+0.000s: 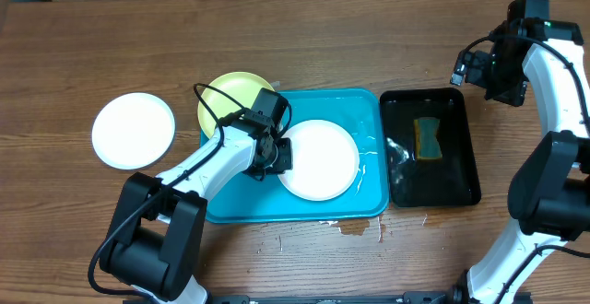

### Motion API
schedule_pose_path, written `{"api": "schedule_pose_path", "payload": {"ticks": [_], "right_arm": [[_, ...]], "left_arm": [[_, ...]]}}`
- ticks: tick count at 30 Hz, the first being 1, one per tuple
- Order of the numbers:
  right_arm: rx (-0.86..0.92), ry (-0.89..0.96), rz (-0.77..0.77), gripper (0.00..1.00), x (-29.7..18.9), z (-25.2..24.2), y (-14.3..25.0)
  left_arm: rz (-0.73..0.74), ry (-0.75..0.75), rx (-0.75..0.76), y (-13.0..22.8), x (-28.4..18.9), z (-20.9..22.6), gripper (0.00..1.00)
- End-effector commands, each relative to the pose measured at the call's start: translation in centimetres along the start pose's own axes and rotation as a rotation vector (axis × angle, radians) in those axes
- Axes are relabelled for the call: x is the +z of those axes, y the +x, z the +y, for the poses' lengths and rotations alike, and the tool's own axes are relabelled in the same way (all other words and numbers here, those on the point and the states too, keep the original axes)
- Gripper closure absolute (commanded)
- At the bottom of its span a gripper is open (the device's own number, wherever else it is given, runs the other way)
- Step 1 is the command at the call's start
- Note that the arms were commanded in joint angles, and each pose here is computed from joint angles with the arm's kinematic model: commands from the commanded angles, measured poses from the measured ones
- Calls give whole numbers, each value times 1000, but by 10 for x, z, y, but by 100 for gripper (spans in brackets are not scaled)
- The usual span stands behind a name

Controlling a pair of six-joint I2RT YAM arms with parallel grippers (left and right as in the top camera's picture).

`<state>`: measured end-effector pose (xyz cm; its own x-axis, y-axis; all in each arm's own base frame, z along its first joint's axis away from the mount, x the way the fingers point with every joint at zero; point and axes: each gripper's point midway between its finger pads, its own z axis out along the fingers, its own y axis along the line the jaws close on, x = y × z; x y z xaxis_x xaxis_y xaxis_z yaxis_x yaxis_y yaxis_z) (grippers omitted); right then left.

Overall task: Clean dirty plates on tray and stack at the side
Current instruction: 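Return the sponge to the black tray and lift the right arm away, then lift the white plate with the left gripper and swing it over the tray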

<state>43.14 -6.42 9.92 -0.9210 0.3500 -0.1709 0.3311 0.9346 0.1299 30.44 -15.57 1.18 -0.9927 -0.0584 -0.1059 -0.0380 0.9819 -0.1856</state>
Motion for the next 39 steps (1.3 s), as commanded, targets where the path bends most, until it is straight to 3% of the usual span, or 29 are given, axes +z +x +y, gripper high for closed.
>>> {"api": "schedule_pose_path", "payload": {"ticks": [1, 3, 6, 17, 31, 39], "right_arm": [[-6, -9, -51, 0, -17, 4, -8], [-6, -9, -50, 0, -17, 4, -8], [-6, -9, -50, 0, -17, 4, -8], [-6, -9, -50, 0, -17, 4, -8], [-6, -9, -51, 0, -17, 5, -8], [-6, -9, -51, 0, -17, 4, -8]], "left_arm": [[14, 5, -5, 1, 3, -2, 83], [15, 7, -6, 1, 3, -2, 83], [15, 9, -5, 1, 3, -3, 96], [27, -5, -3, -22, -43, -9, 96], [-162, 44, 43, -82, -115, -47, 96], [-294, 47, 91, -94, -130, -89, 96]]}}
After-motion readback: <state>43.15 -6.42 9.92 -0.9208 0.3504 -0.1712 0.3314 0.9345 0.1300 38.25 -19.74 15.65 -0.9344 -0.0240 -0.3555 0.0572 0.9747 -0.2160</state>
